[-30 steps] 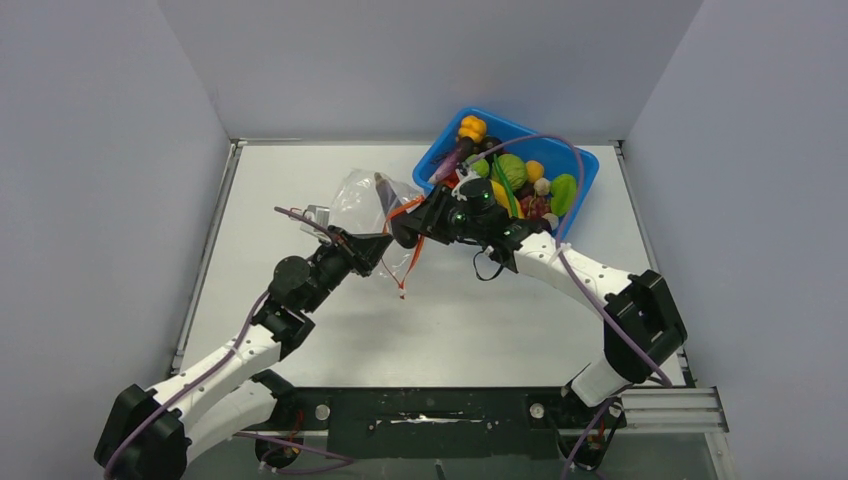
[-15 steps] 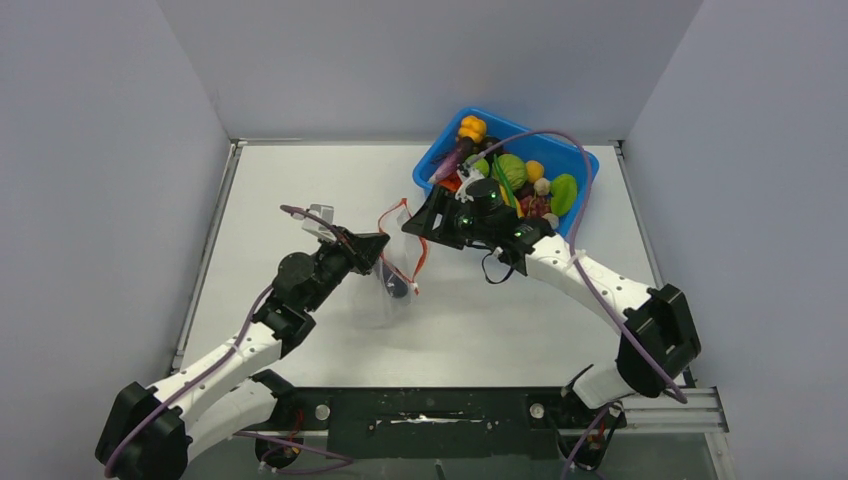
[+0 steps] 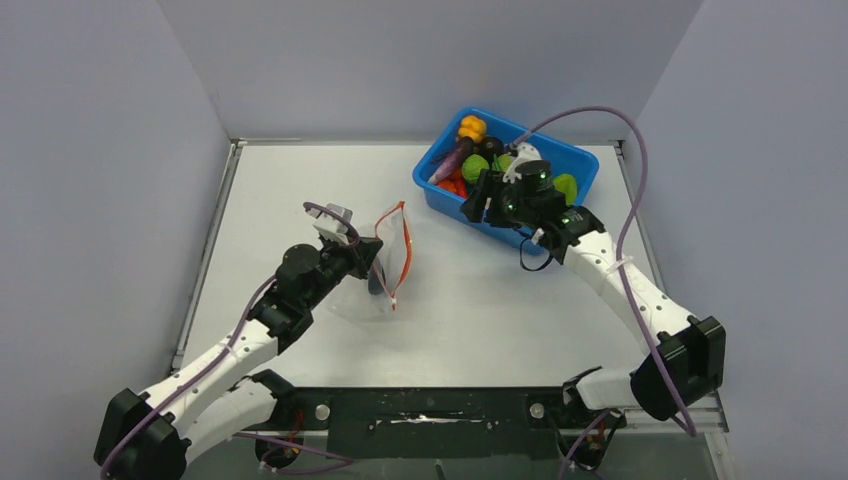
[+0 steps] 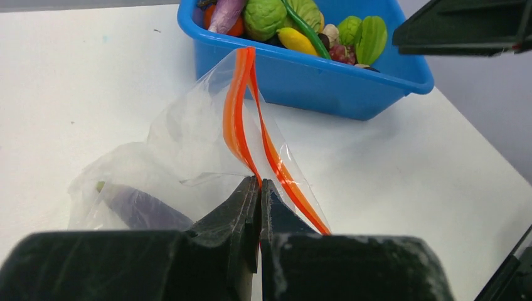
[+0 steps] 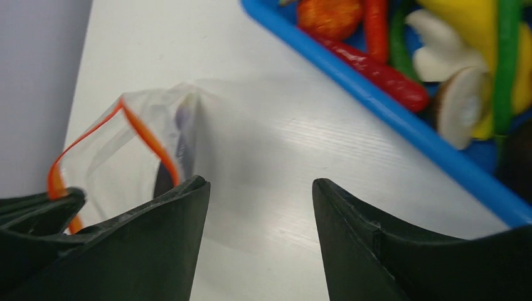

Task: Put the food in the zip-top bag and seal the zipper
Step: Place the fake vegetable in the zipper food storage bag, then pick up the fake vegetable from the bin.

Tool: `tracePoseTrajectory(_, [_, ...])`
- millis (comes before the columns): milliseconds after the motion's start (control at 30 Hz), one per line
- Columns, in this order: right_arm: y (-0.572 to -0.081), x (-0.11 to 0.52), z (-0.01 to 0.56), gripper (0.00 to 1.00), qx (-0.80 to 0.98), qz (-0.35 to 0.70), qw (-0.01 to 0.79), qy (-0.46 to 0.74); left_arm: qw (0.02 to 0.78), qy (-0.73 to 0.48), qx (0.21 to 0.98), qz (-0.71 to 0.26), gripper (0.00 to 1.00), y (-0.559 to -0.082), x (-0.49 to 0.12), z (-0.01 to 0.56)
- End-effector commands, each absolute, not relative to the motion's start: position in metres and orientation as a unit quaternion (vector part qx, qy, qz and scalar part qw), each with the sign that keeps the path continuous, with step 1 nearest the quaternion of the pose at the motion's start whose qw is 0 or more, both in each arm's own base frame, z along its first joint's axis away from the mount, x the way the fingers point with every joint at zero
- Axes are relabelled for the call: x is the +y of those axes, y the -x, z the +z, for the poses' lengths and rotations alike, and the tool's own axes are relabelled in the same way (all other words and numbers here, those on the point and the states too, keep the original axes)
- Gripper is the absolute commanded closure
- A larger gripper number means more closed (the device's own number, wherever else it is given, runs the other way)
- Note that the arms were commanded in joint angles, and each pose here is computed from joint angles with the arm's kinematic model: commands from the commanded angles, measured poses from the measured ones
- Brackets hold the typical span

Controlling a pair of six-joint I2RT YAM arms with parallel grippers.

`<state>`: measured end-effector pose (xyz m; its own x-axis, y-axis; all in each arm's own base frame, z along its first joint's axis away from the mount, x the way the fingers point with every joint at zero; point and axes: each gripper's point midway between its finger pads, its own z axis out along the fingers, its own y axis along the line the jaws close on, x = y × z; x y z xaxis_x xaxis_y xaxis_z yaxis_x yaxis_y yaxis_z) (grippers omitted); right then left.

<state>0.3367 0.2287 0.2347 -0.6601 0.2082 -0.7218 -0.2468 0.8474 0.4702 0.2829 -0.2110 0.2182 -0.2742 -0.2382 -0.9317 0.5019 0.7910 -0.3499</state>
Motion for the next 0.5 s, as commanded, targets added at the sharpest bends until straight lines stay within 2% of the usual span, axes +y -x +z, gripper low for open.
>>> tracePoseTrajectory(0, [-0.365,0.169,0.258,0.39,0.863,0.204,0.461,0.022,0.622,-0.143,0.713,-0.29,1.0,-0.281,-0.211,0.252])
tracePoseTrajectory(267, [-0.414,0.095,0.229,0.57,0.898,0.038,0.439,0.007,0.599,-0.154,0.713,-0.329,1.0,-0.269,-0.217,0.259])
tracePoseTrajectory(467, [-0.446,0.075,0.218,0.61,0.897,-0.005,0.443,0.02,0.579,-0.159,0.718,-0.352,1.0,-0.263,-0.215,0.253])
